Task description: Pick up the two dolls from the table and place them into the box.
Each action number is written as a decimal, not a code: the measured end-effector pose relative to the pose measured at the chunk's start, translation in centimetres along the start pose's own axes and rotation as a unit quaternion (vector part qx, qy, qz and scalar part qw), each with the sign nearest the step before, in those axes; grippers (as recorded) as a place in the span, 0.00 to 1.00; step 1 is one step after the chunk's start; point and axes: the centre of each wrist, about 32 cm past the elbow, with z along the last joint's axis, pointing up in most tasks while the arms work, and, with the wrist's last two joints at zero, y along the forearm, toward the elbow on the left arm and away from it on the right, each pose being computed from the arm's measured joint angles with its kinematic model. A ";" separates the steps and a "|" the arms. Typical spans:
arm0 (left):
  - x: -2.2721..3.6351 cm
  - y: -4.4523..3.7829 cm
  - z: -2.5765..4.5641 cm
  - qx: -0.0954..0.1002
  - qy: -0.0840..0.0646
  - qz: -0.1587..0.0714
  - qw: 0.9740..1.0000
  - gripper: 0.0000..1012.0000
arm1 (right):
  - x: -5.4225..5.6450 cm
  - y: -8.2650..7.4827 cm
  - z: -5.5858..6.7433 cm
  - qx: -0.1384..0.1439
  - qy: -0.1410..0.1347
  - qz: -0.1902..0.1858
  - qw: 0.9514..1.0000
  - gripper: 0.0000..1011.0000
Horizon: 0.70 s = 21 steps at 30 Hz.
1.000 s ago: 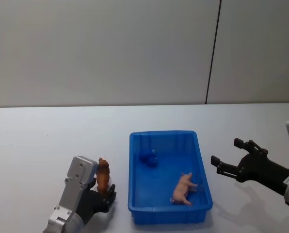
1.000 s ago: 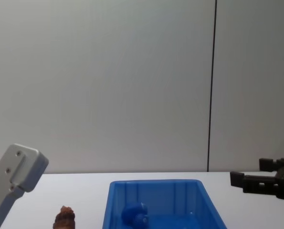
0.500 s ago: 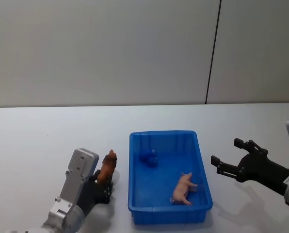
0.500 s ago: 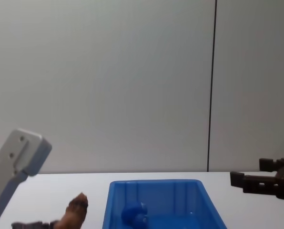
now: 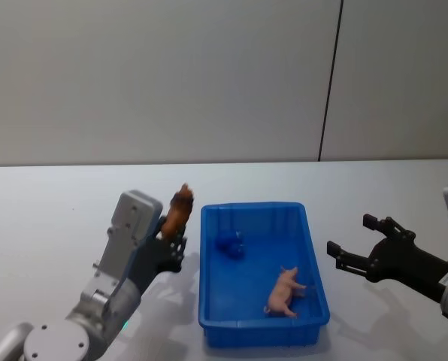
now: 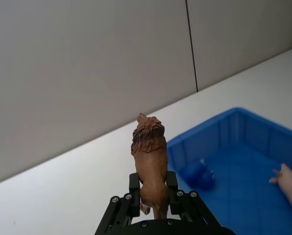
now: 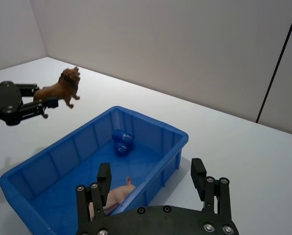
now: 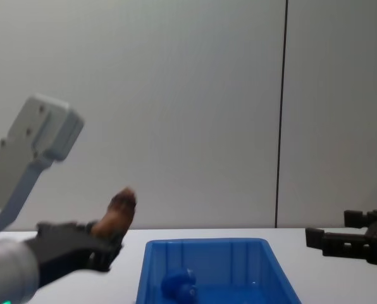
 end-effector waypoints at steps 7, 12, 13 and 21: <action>-0.71 -1.24 2.06 -0.037 -0.007 -0.023 0.999 0.32 | 0.0 0.0 0.0 0.000 0.000 0.000 1.000 0.99; -1.41 -2.16 2.97 -0.052 -0.009 -0.041 0.998 0.32 | 0.0 0.0 0.0 0.000 0.000 0.000 1.000 0.99; -1.50 -2.28 3.06 -0.053 -0.010 -0.044 0.998 0.32 | 0.0 0.0 0.0 0.000 0.000 0.000 1.000 0.99; -2.51 -3.31 3.61 -0.058 -0.009 -0.067 0.996 0.44 | 0.0 0.0 0.0 0.000 0.000 0.000 1.000 0.99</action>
